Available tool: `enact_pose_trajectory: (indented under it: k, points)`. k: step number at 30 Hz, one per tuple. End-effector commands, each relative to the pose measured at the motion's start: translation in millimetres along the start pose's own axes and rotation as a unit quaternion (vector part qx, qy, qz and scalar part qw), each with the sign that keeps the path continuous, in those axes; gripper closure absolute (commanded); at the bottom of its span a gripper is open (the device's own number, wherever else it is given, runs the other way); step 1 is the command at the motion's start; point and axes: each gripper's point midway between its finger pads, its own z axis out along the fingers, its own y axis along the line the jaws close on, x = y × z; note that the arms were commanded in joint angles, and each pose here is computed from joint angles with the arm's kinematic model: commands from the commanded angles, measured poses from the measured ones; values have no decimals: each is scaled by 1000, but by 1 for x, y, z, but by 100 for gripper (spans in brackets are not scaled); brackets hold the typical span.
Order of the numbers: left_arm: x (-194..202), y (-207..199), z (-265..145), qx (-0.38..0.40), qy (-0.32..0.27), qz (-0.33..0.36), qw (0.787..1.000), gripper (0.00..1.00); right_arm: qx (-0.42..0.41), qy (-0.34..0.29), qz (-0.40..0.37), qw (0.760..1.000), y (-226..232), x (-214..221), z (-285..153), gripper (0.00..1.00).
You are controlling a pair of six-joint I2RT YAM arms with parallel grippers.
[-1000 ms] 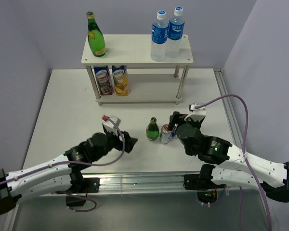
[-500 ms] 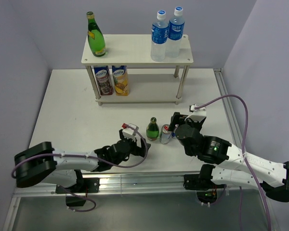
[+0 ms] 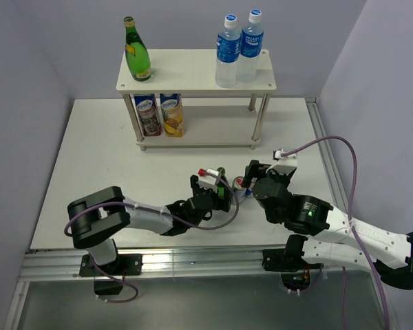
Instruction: Place and organize the beverage onto the shelf
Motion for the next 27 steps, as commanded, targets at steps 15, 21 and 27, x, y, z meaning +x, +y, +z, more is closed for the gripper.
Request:
enact_pose_trajectory:
  k: [15, 21, 27]
  points:
    - [-1, 6, 25, -20, -8, 5, 1000, 68, 5, -10, 7, 1000, 2, 0, 4, 15]
    - [-27, 20, 7, -61, -5, 13, 998, 100, 2, -13, 7, 1000, 5, -5, 4, 15]
    - [-84, 26, -19, -79, -34, 6, 996, 100, -3, -14, 8, 1000, 6, -6, 3, 15]
